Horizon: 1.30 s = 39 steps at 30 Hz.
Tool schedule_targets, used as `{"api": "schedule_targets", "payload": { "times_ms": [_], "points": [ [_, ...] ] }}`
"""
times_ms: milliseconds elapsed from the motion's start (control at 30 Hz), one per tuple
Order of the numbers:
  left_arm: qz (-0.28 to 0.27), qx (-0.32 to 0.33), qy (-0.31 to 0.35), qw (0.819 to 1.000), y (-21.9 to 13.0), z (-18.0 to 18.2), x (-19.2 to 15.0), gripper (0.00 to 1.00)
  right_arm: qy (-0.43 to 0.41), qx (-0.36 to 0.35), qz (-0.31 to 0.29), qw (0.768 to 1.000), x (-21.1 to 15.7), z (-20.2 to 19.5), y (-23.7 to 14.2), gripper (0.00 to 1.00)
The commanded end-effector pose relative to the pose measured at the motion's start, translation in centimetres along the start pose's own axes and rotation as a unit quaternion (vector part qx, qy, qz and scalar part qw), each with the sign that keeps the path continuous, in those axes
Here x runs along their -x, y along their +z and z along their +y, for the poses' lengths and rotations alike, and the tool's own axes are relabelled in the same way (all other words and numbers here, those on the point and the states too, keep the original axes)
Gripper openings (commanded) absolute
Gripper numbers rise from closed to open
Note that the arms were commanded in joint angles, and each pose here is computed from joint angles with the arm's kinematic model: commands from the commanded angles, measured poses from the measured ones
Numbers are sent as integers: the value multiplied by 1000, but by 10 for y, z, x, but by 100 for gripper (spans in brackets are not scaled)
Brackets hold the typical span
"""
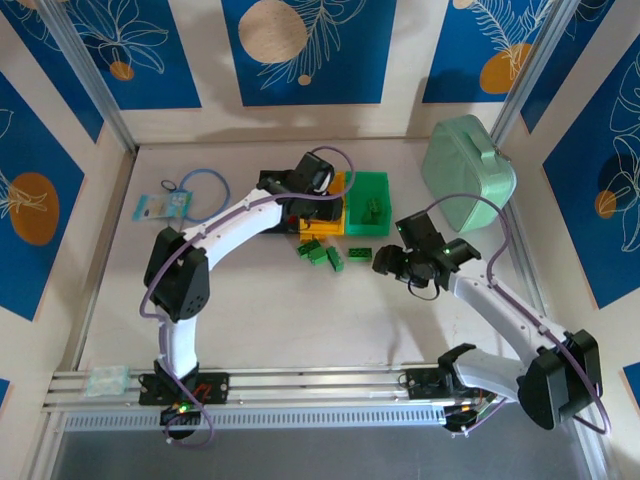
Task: Sort the legos into containers by color
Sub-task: Place the lego in the container, then pick up the lego from the center of the table.
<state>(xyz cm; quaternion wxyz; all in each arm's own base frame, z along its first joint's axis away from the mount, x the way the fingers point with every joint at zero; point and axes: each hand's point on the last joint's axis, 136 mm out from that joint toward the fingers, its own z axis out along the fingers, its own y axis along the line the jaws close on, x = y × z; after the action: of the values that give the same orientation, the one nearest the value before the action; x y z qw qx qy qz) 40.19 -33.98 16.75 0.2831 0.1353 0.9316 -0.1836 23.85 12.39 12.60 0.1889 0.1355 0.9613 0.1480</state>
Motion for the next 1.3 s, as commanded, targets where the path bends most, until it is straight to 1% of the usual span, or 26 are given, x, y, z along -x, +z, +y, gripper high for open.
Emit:
{"api": "schedule_targets", "payload": {
  "times_ms": [0,100,267,367,467,567,633,800,1000,1133,1267],
  "points": [
    [-16,-26,8,999,3,-15,17,48,19,-20,9,1000,-7,-14,0,68],
    [-14,-10,12,1000,7,-10,19,48,17,-15,17,1000,-11,-14,2,68],
    [14,28,3,1000,27,9,19,48,9,4,28,1000,-15,-7,3,68],
    [21,39,2,999,37,17,19,49,1,11,34,999,-16,-4,4,69],
    [27,46,1,999,45,23,19,51,-6,13,42,999,-17,-1,5,71],
    [31,51,4,998,47,26,20,60,-11,11,48,999,-19,-1,6,72],
    [28,49,6,998,43,24,21,64,-11,10,49,999,-19,0,7,74],
    [8,51,12,999,17,23,29,68,-12,9,48,999,-16,2,10,78],
    [-35,19,10,999,-28,14,29,68,-23,3,54,998,-5,11,17,79],
    [-60,8,1,998,-57,17,14,68,-35,5,63,997,6,25,28,78],
    [-73,14,-7,997,-79,31,-11,68,-43,-1,72,996,18,35,43,75]
  ]
}}
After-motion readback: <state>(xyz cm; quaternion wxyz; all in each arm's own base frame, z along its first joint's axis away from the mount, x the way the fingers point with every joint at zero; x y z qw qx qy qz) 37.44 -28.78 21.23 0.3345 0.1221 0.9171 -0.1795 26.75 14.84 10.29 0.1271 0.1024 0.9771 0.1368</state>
